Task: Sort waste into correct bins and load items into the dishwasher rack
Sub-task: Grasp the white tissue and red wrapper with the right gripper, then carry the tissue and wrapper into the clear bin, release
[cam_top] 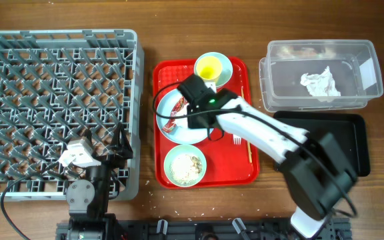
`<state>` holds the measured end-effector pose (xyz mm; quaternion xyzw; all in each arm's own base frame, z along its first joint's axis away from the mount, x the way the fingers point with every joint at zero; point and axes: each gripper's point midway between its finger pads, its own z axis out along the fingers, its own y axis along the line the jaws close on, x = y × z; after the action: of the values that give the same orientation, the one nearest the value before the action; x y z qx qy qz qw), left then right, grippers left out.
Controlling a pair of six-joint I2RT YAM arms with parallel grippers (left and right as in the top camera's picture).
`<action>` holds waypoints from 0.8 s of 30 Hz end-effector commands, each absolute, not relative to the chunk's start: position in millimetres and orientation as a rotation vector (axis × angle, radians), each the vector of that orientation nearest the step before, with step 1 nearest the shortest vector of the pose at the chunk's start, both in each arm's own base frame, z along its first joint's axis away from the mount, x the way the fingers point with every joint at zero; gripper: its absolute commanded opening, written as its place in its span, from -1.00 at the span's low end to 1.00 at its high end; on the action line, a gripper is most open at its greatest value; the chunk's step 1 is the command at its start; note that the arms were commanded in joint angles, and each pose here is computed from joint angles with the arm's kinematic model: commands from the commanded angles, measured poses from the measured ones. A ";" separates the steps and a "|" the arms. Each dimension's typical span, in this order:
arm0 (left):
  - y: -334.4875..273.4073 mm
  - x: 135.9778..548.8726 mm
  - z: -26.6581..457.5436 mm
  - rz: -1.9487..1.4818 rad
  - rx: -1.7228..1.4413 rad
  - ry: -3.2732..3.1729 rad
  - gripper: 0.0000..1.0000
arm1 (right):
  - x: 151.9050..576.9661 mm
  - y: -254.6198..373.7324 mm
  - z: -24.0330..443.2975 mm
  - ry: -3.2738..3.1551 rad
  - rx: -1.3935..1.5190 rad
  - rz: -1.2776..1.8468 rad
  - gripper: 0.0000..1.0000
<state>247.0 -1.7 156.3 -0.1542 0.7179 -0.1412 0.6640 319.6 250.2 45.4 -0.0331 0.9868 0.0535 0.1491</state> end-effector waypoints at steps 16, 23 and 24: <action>-0.9 246.8 155.5 -0.303 -0.345 1.624 1.00 | 426.3 -47.9 243.9 2.062 0.748 -0.249 -0.91; -0.9 246.8 155.5 -0.303 -0.345 1.624 1.00 | 450.5 0.4 150.3 2.424 0.476 -0.001 0.99; -0.9 246.8 155.5 -0.303 -0.345 1.624 1.00 | 446.3 16.9 160.8 2.419 0.441 0.046 0.99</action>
<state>247.0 -1.7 156.3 -0.1542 0.7179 -0.1412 0.6640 447.6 -20.5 144.6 0.2117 0.9190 -0.0464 0.3293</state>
